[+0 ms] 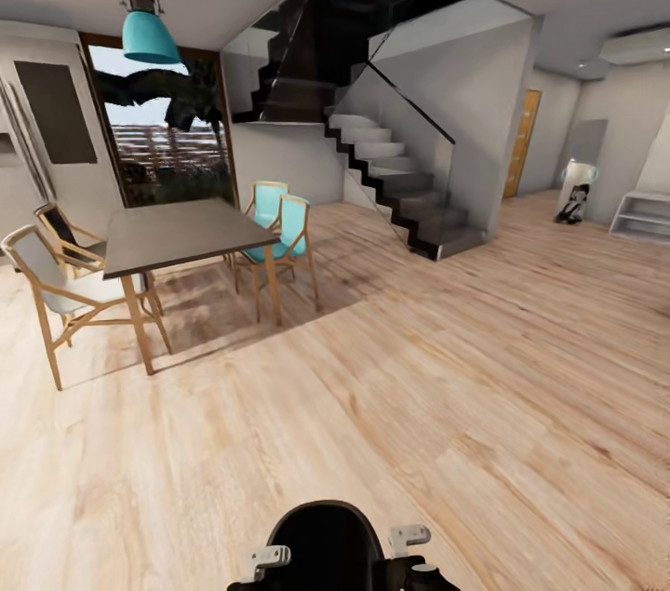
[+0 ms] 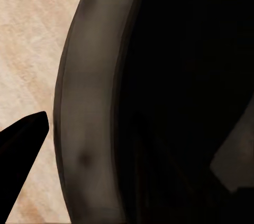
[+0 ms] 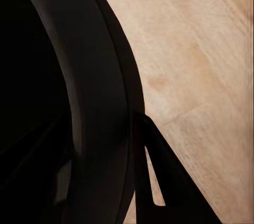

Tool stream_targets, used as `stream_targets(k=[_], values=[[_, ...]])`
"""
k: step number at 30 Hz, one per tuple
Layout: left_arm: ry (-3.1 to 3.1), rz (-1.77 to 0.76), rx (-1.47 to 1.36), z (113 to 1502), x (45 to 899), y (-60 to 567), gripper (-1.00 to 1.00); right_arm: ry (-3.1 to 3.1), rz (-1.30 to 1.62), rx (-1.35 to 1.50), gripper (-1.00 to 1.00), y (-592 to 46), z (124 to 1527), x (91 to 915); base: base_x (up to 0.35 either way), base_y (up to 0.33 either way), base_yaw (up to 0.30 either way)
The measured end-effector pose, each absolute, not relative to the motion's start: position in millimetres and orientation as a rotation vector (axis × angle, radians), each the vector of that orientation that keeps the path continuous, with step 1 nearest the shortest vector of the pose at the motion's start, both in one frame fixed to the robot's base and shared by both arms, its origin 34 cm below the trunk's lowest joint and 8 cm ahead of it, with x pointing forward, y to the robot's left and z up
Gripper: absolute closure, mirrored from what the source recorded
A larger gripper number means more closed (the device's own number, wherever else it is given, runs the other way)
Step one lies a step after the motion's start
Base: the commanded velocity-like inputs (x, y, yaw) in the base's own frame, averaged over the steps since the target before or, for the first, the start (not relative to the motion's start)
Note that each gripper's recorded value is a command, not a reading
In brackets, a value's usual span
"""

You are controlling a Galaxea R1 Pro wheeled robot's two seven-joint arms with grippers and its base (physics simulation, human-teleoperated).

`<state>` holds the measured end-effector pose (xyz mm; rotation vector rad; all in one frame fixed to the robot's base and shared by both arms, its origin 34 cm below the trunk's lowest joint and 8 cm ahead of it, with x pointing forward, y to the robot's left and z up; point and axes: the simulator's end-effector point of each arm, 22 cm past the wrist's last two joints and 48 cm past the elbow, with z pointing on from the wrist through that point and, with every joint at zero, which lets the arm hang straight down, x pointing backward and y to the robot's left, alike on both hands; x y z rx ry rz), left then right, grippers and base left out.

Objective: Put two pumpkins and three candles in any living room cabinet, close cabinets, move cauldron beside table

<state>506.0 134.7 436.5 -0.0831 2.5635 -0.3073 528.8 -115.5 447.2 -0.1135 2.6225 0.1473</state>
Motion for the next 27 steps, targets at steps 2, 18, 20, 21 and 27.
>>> stream_targets(k=[2,18,20,21,27], values=[[2.564,-0.307,-0.083,436.4,505.9,134.7,1.0,2.623,0.147,-0.113,1.0,-115.6,447.1,528.8,0.168,0.0,-0.289],[2.564,-0.307,-0.083,436.4,506.0,134.7,1.0,2.623,0.147,-0.113,1.0,-115.6,447.1,528.9,0.133,0.0,-0.289],[2.564,-0.307,-0.083,436.4,506.0,134.6,1.0,2.623,0.147,-0.113,1.0,-115.6,447.1,528.8,0.128,0.0,-0.29],[2.564,-0.307,-0.083,436.4,506.0,134.7,1.0,2.623,0.147,-0.113,1.0,-115.6,447.2,528.9,0.128,0.0,-0.29],[2.564,-0.307,-0.083,436.3,505.9,134.6,1.0,2.623,0.147,-0.113,1.0,-115.6,447.0,528.7,0.129,0.0,-0.289]])
